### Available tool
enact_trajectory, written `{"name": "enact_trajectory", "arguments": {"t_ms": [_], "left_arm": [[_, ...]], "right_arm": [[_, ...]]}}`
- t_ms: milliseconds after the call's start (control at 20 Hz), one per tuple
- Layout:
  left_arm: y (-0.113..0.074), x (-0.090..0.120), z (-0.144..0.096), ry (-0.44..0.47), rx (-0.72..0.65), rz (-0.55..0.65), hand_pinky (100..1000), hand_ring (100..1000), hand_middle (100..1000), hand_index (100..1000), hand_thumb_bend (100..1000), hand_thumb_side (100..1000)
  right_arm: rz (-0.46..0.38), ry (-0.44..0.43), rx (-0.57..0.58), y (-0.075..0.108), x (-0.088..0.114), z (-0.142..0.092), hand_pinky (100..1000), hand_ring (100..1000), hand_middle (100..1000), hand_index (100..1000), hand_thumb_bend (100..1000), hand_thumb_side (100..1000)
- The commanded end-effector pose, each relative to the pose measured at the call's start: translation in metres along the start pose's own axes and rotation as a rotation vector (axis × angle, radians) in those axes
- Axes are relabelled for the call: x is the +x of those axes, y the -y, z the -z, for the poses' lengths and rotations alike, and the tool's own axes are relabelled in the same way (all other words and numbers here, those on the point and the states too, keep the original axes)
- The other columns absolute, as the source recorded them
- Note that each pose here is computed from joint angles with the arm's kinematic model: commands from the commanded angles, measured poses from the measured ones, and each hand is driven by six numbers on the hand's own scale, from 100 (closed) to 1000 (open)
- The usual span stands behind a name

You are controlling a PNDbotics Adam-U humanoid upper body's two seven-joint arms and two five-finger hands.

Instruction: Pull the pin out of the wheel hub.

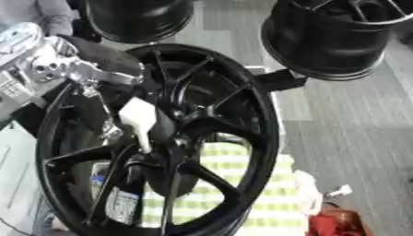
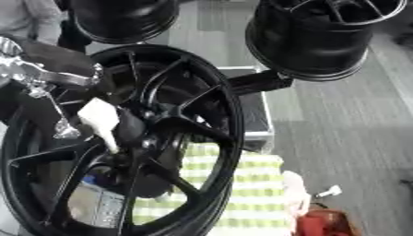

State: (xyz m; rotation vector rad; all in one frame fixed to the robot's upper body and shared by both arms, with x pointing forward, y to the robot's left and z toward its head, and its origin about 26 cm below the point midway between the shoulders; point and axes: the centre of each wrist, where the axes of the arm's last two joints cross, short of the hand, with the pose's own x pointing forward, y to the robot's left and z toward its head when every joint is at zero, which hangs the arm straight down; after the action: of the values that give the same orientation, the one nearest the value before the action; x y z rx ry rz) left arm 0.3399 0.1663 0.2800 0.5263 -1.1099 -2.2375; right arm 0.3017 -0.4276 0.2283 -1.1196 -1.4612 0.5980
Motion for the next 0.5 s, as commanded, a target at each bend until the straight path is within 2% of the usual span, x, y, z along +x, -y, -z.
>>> {"name": "enact_trajectory", "arguments": {"t_ms": [50, 350, 500], "left_arm": [[-0.009, 0.000, -0.016, -0.031, 0.037, 0.023, 524, 459, 414, 444, 158, 100], [-0.017, 0.006, -0.042, -0.082, 0.119, 0.059, 504, 446, 397, 412, 182, 100], [-0.024, 0.000, -0.069, -0.132, 0.209, 0.033, 505, 445, 397, 413, 169, 100]], "right_arm": [[-0.026, 0.013, -0.036, 0.014, 0.003, 0.003, 857, 805, 699, 744, 100, 678], [-0.028, 0.012, -0.037, 0.015, 0.003, 0.003, 858, 805, 699, 744, 100, 680], [-0.029, 0.013, -0.041, 0.016, 0.003, 0.003, 858, 805, 699, 744, 100, 679]]}}
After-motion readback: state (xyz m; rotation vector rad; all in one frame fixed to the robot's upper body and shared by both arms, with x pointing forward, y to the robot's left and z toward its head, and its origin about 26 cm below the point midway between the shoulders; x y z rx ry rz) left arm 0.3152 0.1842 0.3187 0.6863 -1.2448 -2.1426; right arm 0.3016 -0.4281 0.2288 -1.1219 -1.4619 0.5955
